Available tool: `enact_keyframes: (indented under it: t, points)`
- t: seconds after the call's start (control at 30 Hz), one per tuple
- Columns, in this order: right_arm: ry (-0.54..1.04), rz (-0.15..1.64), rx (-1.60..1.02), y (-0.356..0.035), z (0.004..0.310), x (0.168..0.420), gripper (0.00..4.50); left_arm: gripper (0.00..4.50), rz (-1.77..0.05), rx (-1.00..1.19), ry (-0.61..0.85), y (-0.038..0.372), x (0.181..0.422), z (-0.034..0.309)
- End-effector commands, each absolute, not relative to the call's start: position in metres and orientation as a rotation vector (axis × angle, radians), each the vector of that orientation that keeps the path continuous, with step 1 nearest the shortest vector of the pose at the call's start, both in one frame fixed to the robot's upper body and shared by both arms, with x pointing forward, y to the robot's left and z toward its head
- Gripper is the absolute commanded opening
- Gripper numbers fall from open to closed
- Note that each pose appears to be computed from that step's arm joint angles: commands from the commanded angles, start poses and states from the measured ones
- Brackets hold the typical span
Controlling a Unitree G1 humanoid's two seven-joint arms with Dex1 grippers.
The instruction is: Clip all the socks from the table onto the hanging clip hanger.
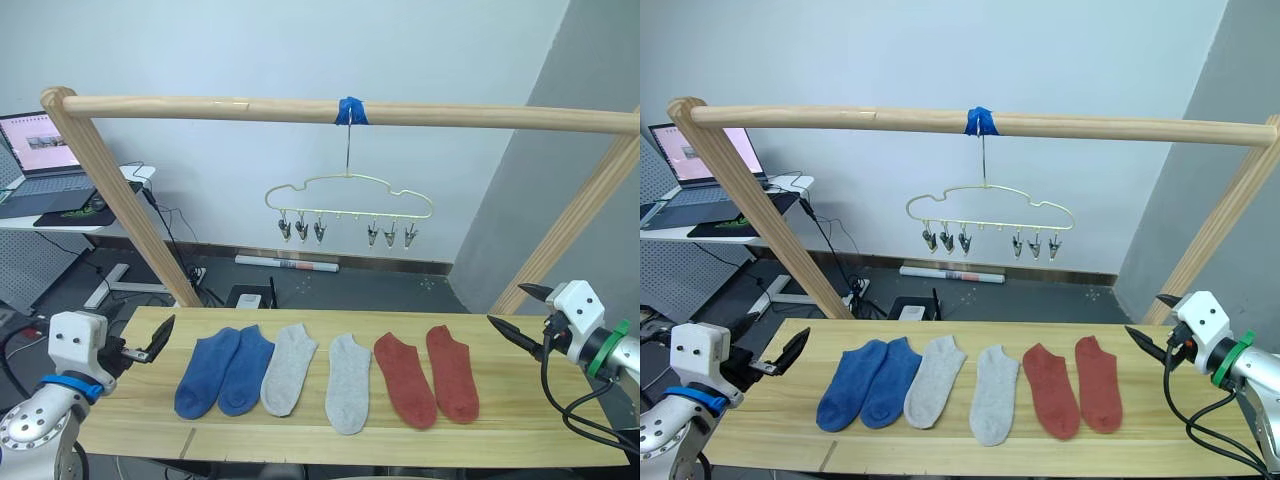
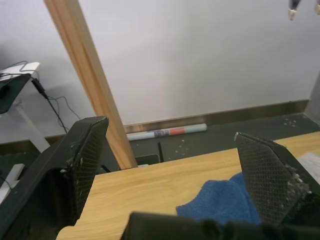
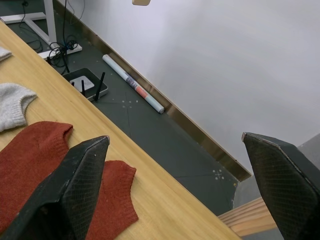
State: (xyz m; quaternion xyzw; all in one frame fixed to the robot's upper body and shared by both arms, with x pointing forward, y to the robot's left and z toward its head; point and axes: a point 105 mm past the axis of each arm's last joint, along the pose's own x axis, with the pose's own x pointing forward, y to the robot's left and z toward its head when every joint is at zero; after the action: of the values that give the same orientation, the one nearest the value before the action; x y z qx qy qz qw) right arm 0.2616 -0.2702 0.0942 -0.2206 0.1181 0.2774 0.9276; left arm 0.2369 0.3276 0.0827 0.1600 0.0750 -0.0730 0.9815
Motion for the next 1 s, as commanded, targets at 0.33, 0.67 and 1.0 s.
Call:
enact_keyframes:
  t: [0.33,0.67,1.0]
  points:
    - [0.158,0.621,-0.478,-0.251,0.118,0.262,4.47,4.5,-0.214,0.23,0.041,0.28,0.269,0.099]
    - [-0.048,0.914,-0.387,-0.172,0.163,0.234,4.47,4.5,-0.315,0.16,-0.097,0.227,0.302,0.124]
    - [-0.079,1.037,-0.268,-0.123,0.189,0.233,4.47,4.5,-0.254,0.116,-0.225,0.199,0.33,0.15]
